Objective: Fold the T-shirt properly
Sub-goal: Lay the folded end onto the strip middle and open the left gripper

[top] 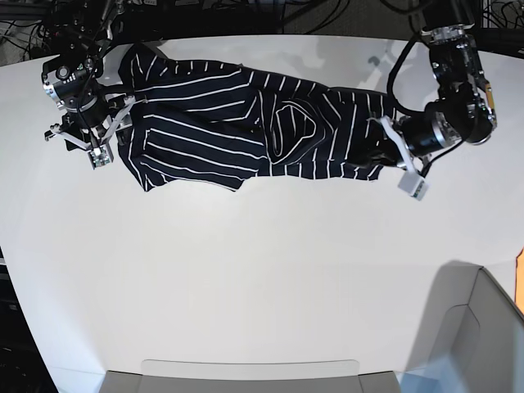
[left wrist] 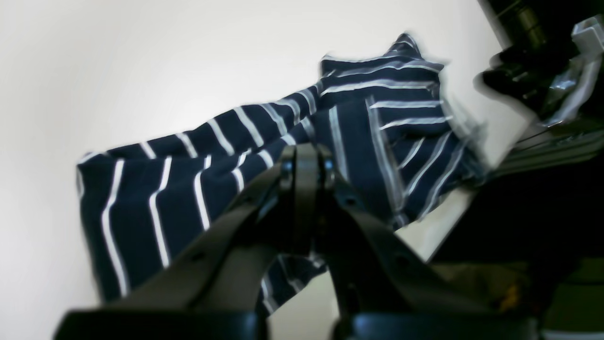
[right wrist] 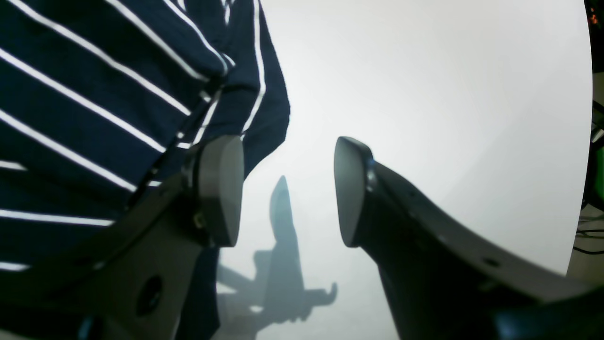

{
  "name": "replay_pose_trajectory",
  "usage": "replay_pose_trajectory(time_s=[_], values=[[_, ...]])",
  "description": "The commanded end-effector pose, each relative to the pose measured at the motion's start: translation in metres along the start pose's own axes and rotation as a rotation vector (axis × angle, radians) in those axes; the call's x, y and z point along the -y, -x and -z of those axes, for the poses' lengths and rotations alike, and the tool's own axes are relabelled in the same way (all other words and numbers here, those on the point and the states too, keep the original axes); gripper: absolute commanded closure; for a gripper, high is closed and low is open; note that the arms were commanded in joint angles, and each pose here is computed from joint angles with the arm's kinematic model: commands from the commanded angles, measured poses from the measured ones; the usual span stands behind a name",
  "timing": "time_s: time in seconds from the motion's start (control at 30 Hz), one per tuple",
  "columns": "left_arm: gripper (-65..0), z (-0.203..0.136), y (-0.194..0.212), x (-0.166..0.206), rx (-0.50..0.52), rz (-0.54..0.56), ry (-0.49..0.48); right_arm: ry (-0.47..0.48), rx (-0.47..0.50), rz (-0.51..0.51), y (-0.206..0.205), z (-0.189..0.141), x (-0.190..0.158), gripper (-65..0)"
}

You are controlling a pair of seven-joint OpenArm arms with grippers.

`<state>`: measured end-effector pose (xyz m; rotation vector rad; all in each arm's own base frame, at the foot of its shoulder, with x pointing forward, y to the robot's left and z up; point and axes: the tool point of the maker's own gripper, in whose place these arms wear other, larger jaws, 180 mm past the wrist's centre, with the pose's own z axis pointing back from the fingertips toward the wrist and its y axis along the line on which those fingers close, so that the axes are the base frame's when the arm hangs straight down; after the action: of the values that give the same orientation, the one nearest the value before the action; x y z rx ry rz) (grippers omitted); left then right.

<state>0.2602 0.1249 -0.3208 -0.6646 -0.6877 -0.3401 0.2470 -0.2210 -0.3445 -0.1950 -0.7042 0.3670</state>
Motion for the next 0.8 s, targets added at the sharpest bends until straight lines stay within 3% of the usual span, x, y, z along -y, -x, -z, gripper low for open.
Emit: replay_pose_trajectory(time_s=[0.0,0.23,0.5,0.77], values=[[0.0,-0.001,0.001,-0.003,-0.017,0.03,-0.027,0.002,0.048,-0.015,-0.013,-0.003,0.002,-30.9],[0.0,0.031,0.038,0.011,-0.232,0.15,-0.048,0.001,0.053,-0.013,-0.015,-0.003,0.002,-30.9],[0.0,0.057,0.038,0.049,-0.207,0.137,0.054,0.006,0.047,-0.013,-0.012,-0.004,0.004,-30.9],[0.0,0.081,0.067,0.076,-0.315,0.147,0.163,0.009,0.05,-0.012,-0.013,-0.004,0.004,-30.9]])
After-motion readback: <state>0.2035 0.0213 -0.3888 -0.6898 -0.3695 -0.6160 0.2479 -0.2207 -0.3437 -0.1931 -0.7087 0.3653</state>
